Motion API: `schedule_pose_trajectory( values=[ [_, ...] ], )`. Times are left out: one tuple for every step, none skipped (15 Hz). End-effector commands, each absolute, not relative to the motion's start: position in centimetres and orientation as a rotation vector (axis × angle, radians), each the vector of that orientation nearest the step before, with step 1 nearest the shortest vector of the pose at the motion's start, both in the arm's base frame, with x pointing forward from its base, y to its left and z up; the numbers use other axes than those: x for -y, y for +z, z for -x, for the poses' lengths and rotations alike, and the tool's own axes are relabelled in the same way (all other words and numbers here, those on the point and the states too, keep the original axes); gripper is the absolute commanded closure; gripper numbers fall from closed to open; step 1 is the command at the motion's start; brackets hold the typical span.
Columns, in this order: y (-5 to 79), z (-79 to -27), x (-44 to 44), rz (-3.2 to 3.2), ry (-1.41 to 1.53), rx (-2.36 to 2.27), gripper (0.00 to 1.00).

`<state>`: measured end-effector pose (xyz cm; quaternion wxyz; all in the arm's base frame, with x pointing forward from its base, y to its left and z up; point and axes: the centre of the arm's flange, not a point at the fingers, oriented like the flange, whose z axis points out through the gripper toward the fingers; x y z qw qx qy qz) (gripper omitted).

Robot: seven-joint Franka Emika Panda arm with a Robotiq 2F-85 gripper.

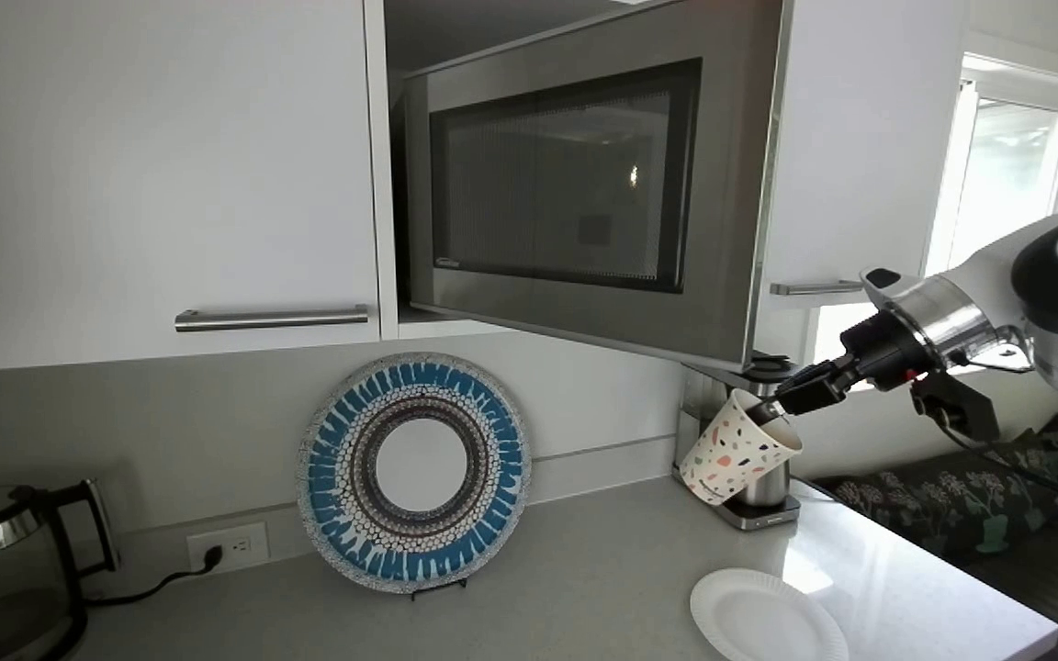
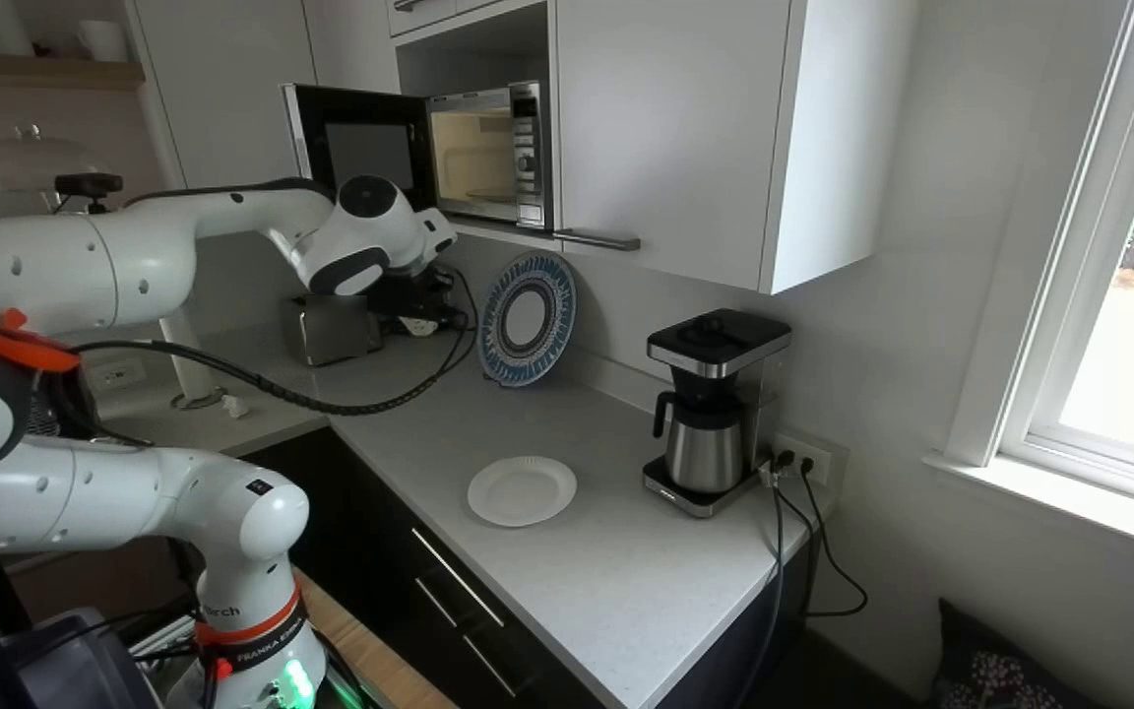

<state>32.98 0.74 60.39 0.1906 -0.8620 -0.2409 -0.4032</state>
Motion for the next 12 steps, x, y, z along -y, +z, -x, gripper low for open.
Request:
schedule_pose_trajectory(
  values=[
    [60.8, -32.7, -0.9, 2.402, -1.142, 0.688, 0.96],
    [61.0, -32.4, -1.1, 2.388, -1.149, 0.696, 0.96],
    [61.1, -32.4, -1.1, 2.380, -1.150, 0.698, 0.96],
    [61.0, -32.4, -1.1, 2.377, -1.148, 0.698, 0.96],
    [60.9, -32.4, -1.1, 2.377, -1.146, 0.697, 0.96],
    [60.9, -32.4, -1.1, 2.377, -1.144, 0.697, 0.99],
    [61.9, -32.3, -1.1, 2.362, -1.179, 0.708, 0.99],
    [63.7, -32.1, -1.1, 2.335, -1.221, 0.712, 0.99],
    [65.3, -32.0, -1.1, 2.312, -1.266, 0.709, 0.99],
    [66.7, -31.9, -1.2, 2.293, -1.313, 0.714, 0.99],
    [68.3, -31.7, -1.4, 2.276, -1.355, 0.711, 0.99],
    [69.6, -31.6, -1.6, 2.261, -1.399, 0.720, 0.99]
  ],
)
